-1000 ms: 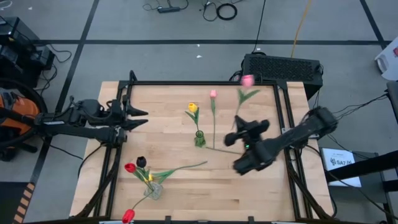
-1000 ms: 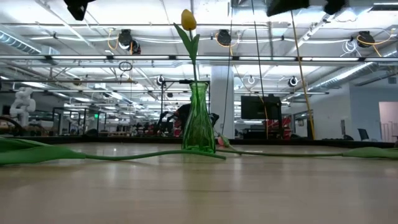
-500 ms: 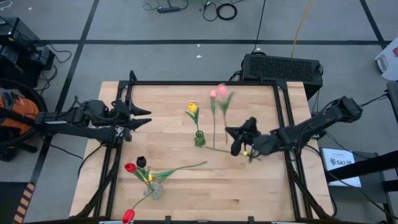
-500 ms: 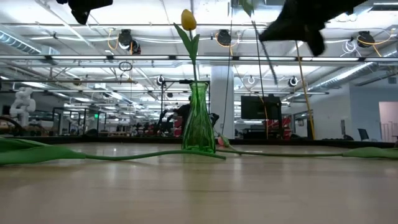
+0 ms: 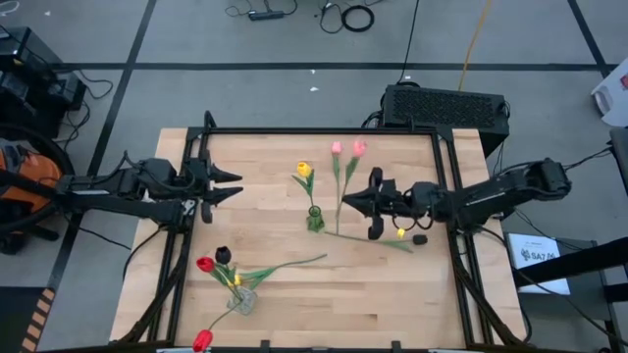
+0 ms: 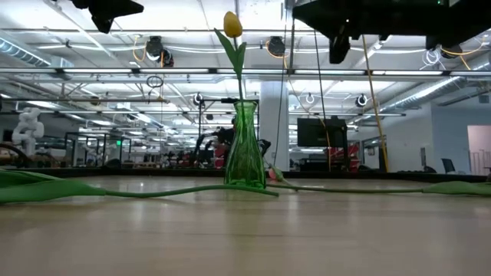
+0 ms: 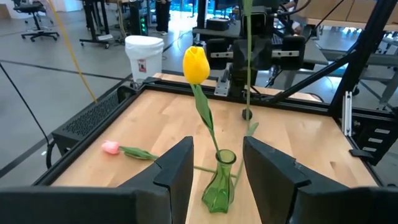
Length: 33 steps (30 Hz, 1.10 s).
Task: Sort flowers into vase by color
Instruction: Put the bottom pink tulip into the green vase
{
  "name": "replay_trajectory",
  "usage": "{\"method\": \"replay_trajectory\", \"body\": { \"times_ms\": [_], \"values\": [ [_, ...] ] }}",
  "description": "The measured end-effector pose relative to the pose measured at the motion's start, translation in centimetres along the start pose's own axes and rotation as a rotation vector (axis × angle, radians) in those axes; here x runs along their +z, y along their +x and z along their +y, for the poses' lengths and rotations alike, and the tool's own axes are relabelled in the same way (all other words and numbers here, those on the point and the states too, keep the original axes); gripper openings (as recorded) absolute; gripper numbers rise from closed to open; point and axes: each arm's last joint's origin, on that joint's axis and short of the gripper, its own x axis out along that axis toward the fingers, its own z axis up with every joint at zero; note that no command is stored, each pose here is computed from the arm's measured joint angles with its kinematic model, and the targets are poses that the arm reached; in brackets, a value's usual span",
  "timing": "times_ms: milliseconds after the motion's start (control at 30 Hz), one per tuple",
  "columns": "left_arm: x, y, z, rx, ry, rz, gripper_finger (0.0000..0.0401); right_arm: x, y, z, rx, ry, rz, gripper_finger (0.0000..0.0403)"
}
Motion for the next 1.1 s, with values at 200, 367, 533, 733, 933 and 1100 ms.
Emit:
{"method": "replay_trajectory", "body": {
  "times_ms": [200,367,533,733,933,1100],
  "values": [
    [0.0,0.1,0.0,0.000,0.000,0.004,0.0145,-1.9,1.8,0.1,0.011,0.000,-0.028,0.0000],
    [0.0,0.1,0.0,0.000,0.000,0.004,0.0145,-2.1,4.0,0.4,0.017,-0.058,-0.079,0.0000],
    [0.0,0.1,0.0,0.000,0.000,0.004,0.0145,-1.9,6.0,0.7,-0.002,-0.138,-0.059,0.0000],
    [0.0,0.1,0.0,-0.001,0.000,0.004,0.0145,-2.5,6.5,-0.1,-0.119,-0.167,0.052,0.0000],
    [0.0,0.1,0.0,-0.001,0.001,0.004,0.0145,-2.9,6.5,-0.5,-0.121,-0.131,0.097,0.0000],
    [0.0,0.1,0.0,-0.002,0.001,0.004,0.0145,-3.0,6.5,-0.5,-0.121,-0.131,0.112,0.0000]
  ]
}}
